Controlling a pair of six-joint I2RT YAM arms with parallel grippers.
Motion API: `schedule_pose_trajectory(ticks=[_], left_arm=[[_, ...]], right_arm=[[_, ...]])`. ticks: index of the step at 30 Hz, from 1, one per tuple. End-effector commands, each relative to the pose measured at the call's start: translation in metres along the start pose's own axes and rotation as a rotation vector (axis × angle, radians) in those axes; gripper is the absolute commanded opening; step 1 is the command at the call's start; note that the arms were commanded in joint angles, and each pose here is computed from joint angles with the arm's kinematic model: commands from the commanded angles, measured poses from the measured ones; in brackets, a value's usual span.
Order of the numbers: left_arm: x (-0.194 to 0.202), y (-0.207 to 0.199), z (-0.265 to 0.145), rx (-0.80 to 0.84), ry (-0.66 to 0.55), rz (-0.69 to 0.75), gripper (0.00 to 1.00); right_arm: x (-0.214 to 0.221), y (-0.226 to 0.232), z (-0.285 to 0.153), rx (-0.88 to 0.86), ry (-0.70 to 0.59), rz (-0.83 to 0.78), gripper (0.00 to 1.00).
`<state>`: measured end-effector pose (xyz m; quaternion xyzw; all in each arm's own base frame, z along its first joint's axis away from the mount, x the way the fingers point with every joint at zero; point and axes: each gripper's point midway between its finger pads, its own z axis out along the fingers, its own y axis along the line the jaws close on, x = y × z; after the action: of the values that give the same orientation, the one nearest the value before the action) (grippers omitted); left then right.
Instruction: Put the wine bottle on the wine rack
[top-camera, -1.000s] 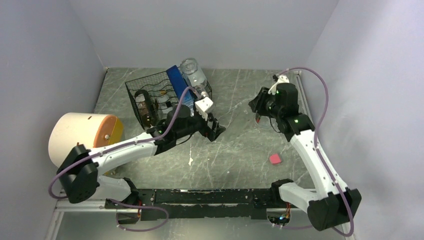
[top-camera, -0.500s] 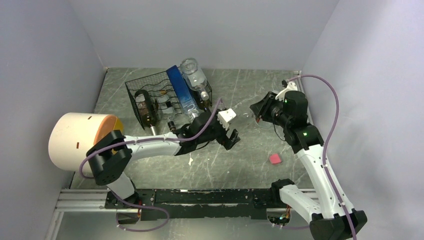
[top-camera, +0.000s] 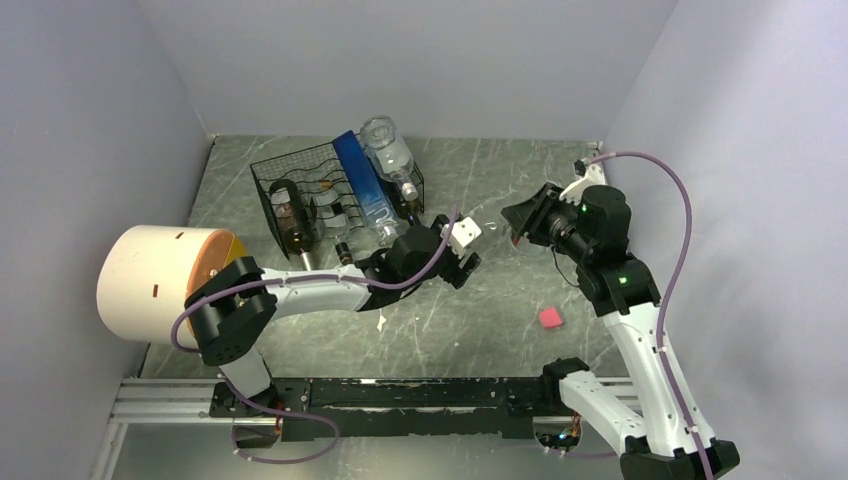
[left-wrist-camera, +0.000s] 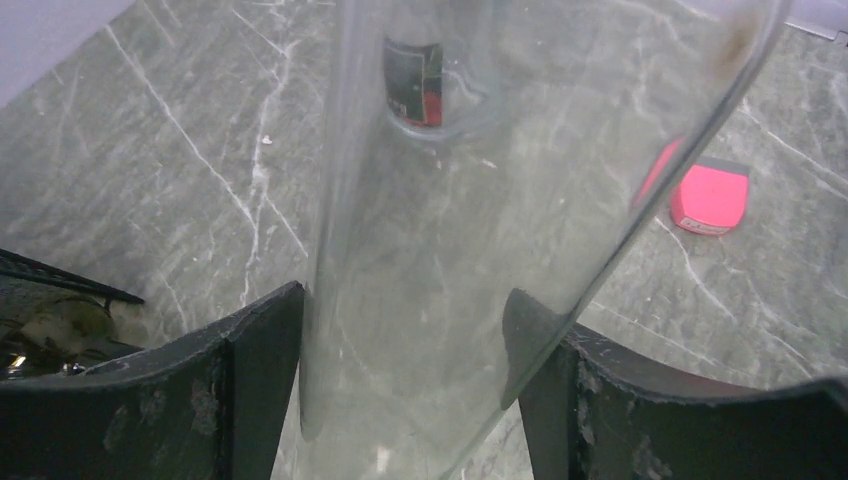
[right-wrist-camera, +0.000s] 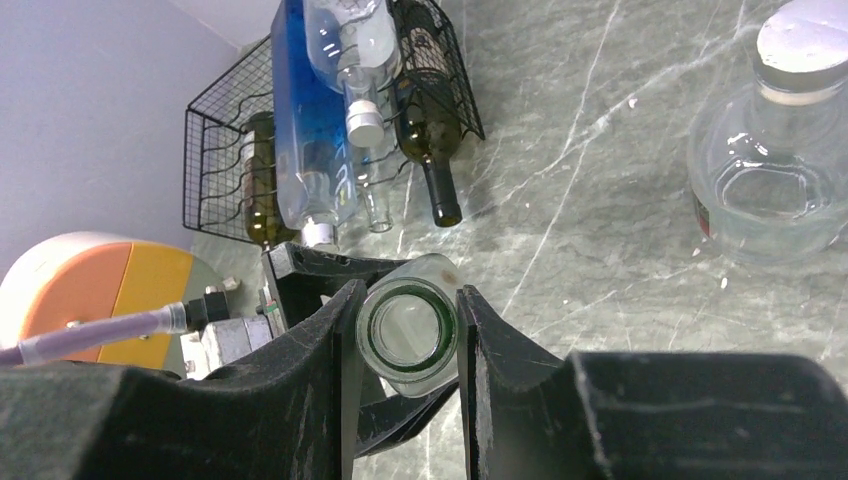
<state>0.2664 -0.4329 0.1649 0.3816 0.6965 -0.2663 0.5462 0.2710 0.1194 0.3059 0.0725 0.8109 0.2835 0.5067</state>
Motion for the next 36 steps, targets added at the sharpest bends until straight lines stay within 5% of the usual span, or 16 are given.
schedule_pose_trajectory(ticks=[1, 5, 9, 12, 15, 19, 28, 36], left_arm=[[-0.031, 0.006, -0.007, -0.059, -0.128, 0.078, 0.75], [-0.036, 0.006, -0.009, -0.060, -0.153, 0.113, 0.60], [-0.038, 0.003, -0.013, -0.043, -0.176, 0.141, 0.34], [-0.047, 0.002, -0.021, -0.029, -0.217, 0.177, 0.08], [-0.059, 0.003, -0.029, -0.024, -0.264, 0.250, 0.07], [-0.079, 0.003, -0.040, -0.022, -0.328, 0.405, 0.07], [-0.125, 0.007, -0.051, -0.087, -0.455, 1.004, 0.07], [-0.147, 0.010, -0.042, -0.130, -0.474, 1.217, 0.07]], right_arm=[[-0.019, 0.025, -0.012, -0.087, -0.053, 0.028, 0.00], [-0.018, 0.025, -0.013, -0.088, -0.046, 0.032, 0.00], [-0.015, 0.022, -0.013, -0.074, -0.034, 0.029, 0.00], [-0.009, 0.020, -0.012, -0.075, -0.010, 0.010, 0.23], [-0.006, 0.018, -0.014, -0.075, 0.002, -0.034, 0.52], [-0.007, 0.018, -0.023, -0.079, 0.006, -0.125, 0.70], [-0.023, 0.029, -0.055, -0.099, -0.029, -0.273, 0.77], [-0.001, 0.031, -0.061, -0.166, 0.057, -0.354, 0.80]])
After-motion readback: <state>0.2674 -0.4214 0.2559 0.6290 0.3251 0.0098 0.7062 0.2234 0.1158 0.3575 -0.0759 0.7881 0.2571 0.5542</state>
